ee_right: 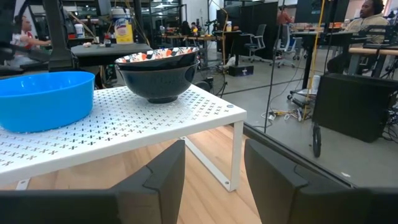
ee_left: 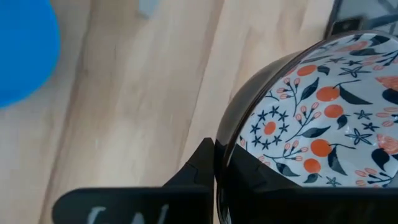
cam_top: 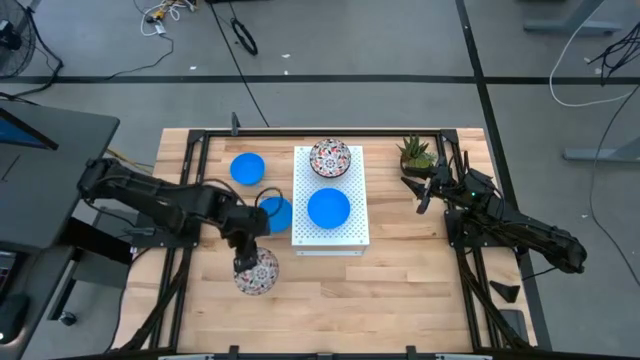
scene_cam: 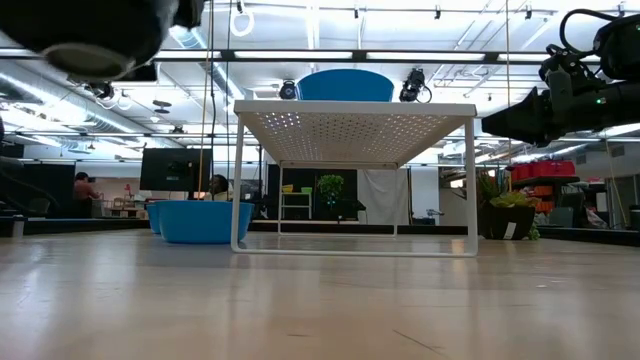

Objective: Pick & Place Mini bowls
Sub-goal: Stack the white bowl on top of the other white bowl on the shelf

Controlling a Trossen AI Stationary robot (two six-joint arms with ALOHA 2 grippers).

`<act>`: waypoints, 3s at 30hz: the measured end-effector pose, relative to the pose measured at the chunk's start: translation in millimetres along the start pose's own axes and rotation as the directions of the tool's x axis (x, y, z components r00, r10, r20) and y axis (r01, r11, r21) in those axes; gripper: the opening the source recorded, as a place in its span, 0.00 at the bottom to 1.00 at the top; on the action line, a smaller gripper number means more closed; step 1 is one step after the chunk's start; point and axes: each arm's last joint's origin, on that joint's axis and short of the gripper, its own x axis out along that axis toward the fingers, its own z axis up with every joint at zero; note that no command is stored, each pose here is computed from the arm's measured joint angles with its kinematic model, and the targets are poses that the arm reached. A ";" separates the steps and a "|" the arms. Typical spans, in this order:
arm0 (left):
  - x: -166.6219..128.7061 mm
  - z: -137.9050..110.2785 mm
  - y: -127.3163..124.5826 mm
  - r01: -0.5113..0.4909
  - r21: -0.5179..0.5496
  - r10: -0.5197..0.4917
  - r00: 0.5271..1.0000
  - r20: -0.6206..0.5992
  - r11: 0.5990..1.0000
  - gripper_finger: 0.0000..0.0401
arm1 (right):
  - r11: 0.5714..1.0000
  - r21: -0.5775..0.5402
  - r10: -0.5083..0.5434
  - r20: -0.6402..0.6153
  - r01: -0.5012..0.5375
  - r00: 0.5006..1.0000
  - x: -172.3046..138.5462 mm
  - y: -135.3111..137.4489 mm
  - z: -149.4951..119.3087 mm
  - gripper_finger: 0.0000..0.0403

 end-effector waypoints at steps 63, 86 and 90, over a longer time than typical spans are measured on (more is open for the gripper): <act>-130.1 234.1 167.4 -0.196 -0.362 0.296 0.924 0.243 0.911 0.03 | 1.000 0.000 0.000 0.000 0.000 1.000 0.0 0.0 0.0 0.42; -89.9 248.0 172.6 -0.226 -0.398 0.310 0.937 0.162 0.889 0.09 | 1.000 0.000 0.000 0.001 0.000 1.000 0.0 0.0 0.1 0.42; -89.8 248.1 172.3 -0.218 -0.397 0.302 0.939 0.163 0.891 0.11 | 1.000 0.000 0.000 0.000 0.000 1.000 0.0 0.0 0.0 0.42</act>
